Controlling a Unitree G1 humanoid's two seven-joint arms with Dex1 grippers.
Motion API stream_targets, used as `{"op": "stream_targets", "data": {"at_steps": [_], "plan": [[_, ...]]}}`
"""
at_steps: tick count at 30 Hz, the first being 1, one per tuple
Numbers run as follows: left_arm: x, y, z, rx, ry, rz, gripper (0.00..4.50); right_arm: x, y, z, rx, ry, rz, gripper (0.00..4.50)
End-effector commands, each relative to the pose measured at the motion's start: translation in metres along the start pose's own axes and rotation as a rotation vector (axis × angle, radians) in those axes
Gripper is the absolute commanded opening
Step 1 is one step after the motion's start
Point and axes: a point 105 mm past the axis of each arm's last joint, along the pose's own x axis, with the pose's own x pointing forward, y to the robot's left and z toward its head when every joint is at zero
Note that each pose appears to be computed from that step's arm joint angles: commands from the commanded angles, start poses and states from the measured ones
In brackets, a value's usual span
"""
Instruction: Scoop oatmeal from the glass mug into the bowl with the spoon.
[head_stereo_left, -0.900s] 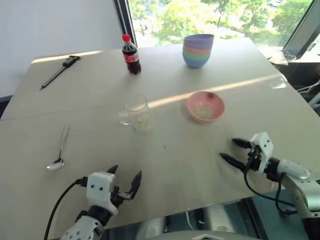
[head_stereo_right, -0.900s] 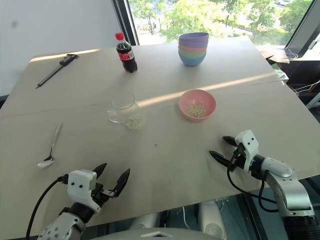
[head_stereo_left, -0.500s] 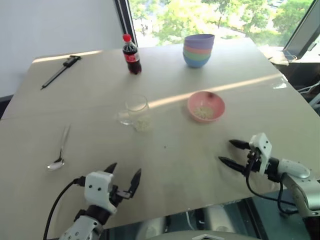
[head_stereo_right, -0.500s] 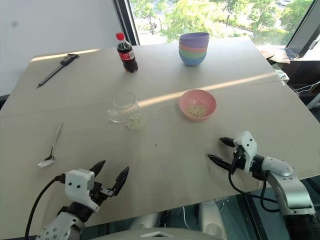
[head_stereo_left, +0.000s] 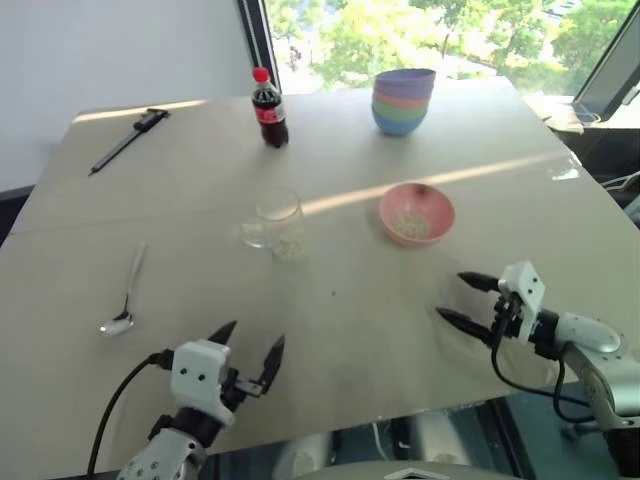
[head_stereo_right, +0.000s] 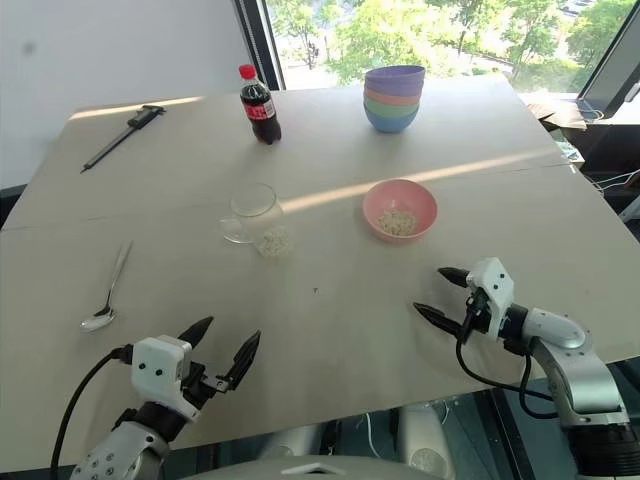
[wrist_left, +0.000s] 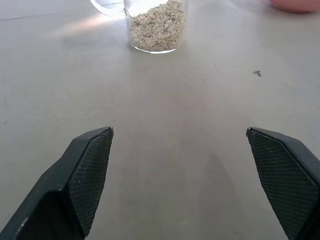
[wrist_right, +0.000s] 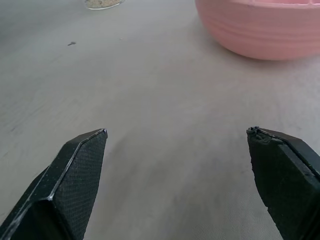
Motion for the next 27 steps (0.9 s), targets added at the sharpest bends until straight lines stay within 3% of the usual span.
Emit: {"op": "stream_targets", "data": {"at_steps": [1, 5, 8, 15, 17, 23, 27], "plan": [[-0.002, 0.005, 0.005, 0.025, -0.021, 0.021, 4.45, -0.001, 0.001, 0.006, -0.054, -0.033, -0.006, 4.50], [-0.003, 0.029, 0.004, 0.035, -0.017, 0.106, 4.45, 0.005, 0.015, 0.019, -0.013, -0.107, 0.071, 4.50], [-0.003, 0.063, 0.008, 0.065, -0.021, 0.209, 4.45, 0.007, 0.034, 0.030, 0.015, -0.123, 0.198, 4.50], [-0.012, 0.171, 0.040, 0.117, 0.006, 0.421, 4.45, 0.012, 0.072, 0.082, 0.034, -0.209, 0.452, 4.50], [-0.018, 0.195, 0.033, 0.098, 0.089, 0.466, 4.45, 0.014, 0.078, 0.098, -0.006, -0.239, 0.493, 4.50], [-0.027, 0.222, -0.005, 0.013, 0.291, 0.465, 4.45, 0.022, 0.080, 0.123, -0.028, -0.268, 0.533, 4.50], [-0.018, 0.221, -0.032, -0.045, 0.370, 0.401, 4.45, 0.028, 0.079, 0.124, -0.045, -0.274, 0.532, 4.50]]}}
